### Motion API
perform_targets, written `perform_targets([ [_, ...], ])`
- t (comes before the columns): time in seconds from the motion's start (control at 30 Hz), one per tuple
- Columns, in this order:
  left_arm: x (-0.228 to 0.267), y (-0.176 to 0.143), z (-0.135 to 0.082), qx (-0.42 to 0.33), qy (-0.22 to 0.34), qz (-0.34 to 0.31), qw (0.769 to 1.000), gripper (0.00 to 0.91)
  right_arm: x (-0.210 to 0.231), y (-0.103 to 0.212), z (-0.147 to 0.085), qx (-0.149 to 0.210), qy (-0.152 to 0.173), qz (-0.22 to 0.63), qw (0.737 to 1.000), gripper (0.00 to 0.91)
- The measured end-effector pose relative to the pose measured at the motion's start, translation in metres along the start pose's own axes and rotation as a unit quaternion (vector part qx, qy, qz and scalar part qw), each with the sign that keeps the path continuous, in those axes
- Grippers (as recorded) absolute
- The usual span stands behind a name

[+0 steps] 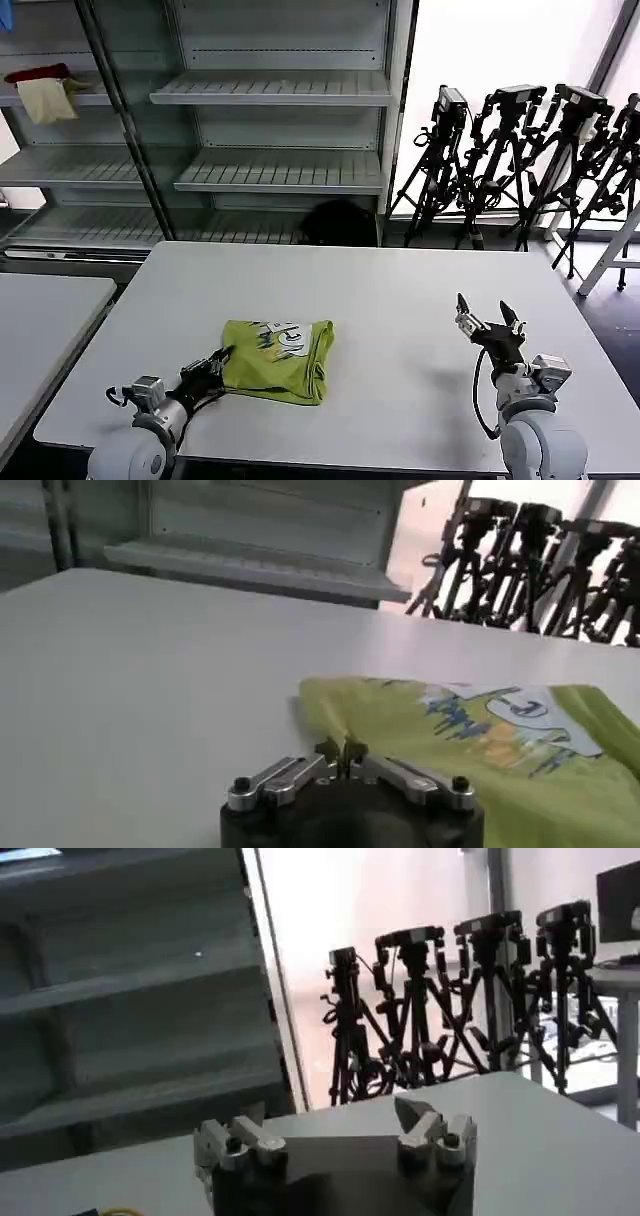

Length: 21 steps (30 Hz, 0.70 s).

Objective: Fold and organize the clothes.

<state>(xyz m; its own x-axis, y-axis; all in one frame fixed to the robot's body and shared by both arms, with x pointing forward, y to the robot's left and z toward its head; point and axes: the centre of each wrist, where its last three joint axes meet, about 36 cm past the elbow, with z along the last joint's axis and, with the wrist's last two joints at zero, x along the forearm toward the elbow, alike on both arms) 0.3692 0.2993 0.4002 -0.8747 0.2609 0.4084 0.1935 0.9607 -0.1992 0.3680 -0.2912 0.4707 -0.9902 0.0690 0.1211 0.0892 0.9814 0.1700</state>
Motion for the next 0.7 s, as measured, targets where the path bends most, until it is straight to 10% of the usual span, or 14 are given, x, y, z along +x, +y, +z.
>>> perform_targets([
  [0.7, 0.046, 0.091, -0.026, -0.133, -0.053, -0.106, 0.984, 0.000, -0.004, 0.000, 0.005, -0.003, -0.001, -0.001, 1.000, 0.907],
])
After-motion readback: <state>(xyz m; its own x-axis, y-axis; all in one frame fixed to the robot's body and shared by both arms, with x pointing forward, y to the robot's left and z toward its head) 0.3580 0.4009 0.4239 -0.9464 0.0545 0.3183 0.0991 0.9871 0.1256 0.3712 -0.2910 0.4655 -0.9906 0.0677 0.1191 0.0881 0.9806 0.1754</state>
